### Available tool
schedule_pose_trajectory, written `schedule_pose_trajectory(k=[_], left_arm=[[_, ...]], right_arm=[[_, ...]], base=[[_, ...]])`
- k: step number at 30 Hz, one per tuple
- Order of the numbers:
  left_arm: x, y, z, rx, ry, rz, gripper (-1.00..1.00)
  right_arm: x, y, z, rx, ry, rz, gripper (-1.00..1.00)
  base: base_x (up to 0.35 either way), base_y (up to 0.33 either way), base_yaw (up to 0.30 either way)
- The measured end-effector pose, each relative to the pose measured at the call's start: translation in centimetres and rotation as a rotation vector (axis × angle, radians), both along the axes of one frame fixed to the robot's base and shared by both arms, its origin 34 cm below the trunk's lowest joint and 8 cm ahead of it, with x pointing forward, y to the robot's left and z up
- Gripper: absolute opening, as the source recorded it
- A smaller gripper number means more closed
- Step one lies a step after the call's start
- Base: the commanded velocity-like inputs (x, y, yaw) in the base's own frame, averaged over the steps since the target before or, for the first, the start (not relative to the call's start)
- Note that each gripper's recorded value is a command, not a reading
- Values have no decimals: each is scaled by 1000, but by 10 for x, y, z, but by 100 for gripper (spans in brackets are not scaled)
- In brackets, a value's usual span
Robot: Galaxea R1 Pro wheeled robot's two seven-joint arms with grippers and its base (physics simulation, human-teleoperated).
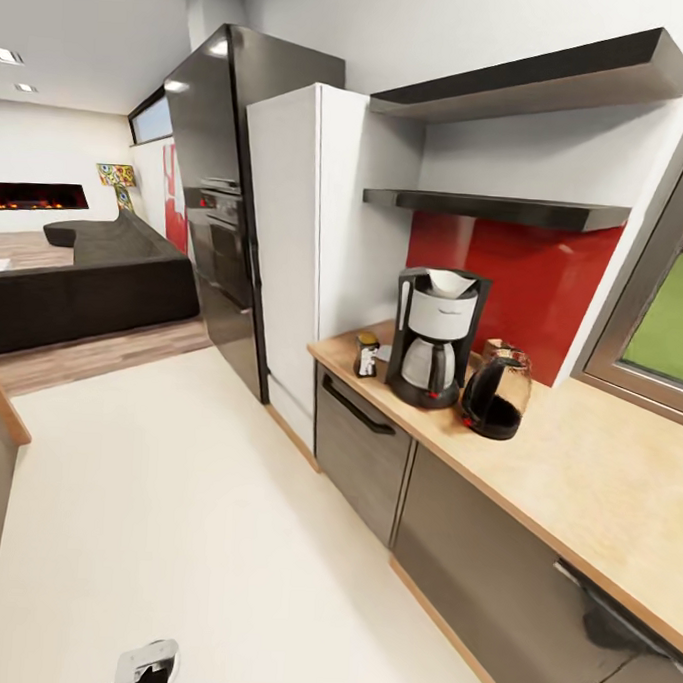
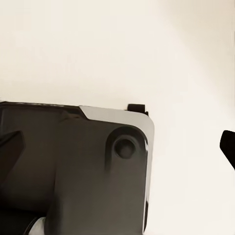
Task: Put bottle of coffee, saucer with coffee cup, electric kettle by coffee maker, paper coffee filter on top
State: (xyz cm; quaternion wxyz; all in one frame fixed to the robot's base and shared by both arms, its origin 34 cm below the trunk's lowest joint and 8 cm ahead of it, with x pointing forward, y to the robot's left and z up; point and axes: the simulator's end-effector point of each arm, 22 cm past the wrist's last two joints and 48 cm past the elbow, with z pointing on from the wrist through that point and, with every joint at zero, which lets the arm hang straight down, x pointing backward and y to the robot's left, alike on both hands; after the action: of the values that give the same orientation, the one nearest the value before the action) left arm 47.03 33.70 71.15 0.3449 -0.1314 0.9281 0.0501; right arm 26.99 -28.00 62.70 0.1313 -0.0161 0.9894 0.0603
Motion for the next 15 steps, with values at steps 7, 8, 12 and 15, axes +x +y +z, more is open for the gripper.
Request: schedule_pose_trajectory(k=[7,8,12,15], left_arm=[[0,0,0,0,1,0,-100],[0,0,0,0,1,0,-100],[0,0,0,0,1,0,-100],[-1,0,0,0,1,0,-100]], right_arm=[[0,-3,0,-5,-1,2,100],[0,-4,0,-5,-1,2,100],[0,-4,0,-5,-1,4,100],[0,-3,0,-4,-1,4,100]], base=[[290,205,0],[290,205,0],[290,205,0],[290,205,0]])
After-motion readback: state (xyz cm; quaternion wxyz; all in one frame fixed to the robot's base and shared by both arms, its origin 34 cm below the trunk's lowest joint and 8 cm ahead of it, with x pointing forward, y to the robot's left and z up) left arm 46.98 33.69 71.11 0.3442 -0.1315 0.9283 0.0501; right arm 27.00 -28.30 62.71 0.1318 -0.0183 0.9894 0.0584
